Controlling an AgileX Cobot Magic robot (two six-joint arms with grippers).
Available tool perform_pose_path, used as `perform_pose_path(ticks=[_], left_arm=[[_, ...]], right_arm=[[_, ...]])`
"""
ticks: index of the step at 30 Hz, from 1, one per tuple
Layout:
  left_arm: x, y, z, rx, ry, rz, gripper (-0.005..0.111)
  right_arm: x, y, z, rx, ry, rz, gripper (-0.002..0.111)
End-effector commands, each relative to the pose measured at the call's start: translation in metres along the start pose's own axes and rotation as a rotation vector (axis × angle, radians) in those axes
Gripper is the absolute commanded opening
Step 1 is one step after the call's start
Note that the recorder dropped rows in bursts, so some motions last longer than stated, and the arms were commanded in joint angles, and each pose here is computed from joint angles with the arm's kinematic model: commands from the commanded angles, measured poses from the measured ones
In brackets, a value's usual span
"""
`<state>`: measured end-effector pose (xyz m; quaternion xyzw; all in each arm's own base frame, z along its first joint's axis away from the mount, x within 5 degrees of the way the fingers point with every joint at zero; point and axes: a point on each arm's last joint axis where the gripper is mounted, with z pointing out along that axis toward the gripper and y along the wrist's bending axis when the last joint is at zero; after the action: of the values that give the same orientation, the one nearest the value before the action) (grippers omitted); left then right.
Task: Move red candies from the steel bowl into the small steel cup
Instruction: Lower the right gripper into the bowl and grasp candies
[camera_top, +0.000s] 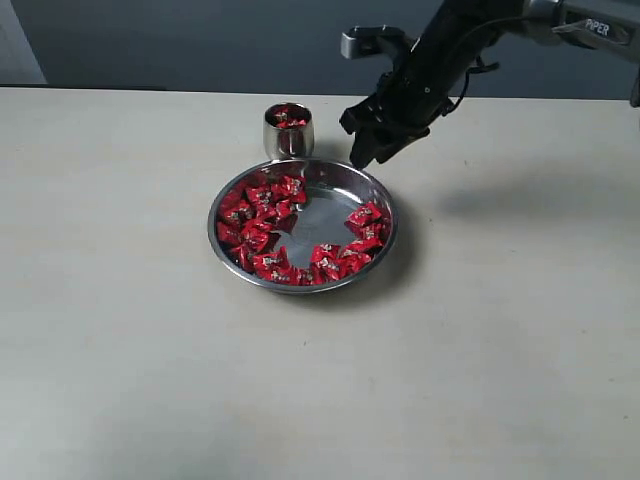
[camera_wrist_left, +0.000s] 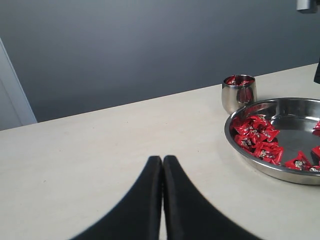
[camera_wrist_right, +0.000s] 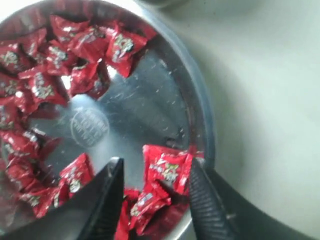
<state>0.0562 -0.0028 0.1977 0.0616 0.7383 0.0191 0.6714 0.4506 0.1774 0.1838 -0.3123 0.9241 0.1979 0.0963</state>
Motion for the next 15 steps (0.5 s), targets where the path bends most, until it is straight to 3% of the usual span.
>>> perform_pose_path(ticks=[1, 7, 15], left_arm=[[0.001, 0.000, 0.000, -0.001, -0.005, -0.002, 0.002], [0.001, 0.000, 0.000, -0.001, -0.005, -0.002, 0.002], [0.001, 0.000, 0.000, -0.001, -0.005, -0.002, 0.002]], right_arm=[[0.004, 0.012, 0.017, -0.048, 0.080, -0.017, 0.042], [0.008, 0.021, 0.041, 0.003, 0.166, -0.086, 0.042], [0.011, 0.016, 0.041, 0.104, 0.220, -0.143, 0.042]])
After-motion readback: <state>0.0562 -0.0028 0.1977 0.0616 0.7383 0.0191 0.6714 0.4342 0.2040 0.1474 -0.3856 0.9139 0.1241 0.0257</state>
